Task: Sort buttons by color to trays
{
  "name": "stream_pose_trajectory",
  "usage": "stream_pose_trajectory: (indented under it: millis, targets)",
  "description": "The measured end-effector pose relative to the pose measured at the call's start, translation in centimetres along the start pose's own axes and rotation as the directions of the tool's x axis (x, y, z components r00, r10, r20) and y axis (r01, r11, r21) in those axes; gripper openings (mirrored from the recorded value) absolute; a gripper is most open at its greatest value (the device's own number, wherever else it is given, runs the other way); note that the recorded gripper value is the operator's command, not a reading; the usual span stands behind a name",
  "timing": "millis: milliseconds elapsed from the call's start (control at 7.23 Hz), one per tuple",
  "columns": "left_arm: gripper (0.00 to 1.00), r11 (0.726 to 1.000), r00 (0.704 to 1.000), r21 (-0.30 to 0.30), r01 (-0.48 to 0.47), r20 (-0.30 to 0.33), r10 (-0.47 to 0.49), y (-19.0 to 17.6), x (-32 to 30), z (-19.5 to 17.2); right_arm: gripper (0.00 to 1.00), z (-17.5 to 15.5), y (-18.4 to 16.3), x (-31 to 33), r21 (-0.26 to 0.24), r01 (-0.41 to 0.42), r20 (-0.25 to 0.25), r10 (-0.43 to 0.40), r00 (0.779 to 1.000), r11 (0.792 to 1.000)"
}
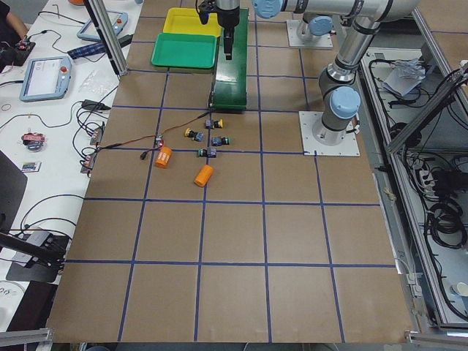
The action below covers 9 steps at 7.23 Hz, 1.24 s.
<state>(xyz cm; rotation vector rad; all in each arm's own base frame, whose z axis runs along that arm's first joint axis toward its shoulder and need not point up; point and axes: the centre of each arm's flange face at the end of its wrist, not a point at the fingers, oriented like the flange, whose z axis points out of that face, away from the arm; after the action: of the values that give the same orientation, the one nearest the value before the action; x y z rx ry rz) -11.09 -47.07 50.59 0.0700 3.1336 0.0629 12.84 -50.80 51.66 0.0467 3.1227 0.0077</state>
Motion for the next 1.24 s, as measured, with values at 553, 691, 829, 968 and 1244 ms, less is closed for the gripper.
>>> stream_pose_trajectory:
  millis: [553,691,829,968,1244]
  targets:
    - [1.0,1.0,1.0,-0.003,0.002,0.001,-0.002,-0.07,0.07,0.15,1.0,0.02,0.0,0.01,0.0,-0.007,-0.001,0.007,1.0,1.0]
    - [1.0,1.0,1.0,-0.005,0.001,-0.002,-0.001,-0.13,0.1,0.23,1.0,0.0,-0.01,0.05,0.002,-0.006,-0.005,0.006,1.0,1.0]
    - [1.0,1.0,1.0,-0.005,0.001,-0.003,-0.001,-0.14,0.11,0.25,1.0,-0.02,-0.03,0.09,0.003,-0.002,-0.009,0.002,1.0,1.0]
    - [1.0,1.0,1.0,-0.006,0.001,-0.003,-0.001,-0.15,0.11,0.26,1.0,-0.04,-0.06,0.07,0.006,0.004,-0.007,-0.004,1.0,1.0]
    - [1.0,1.0,1.0,-0.005,0.0,-0.002,0.0,-0.23,-0.13,0.26,1.0,-0.11,0.0,0.0,0.006,0.003,0.0,-0.003,1.0,1.0]
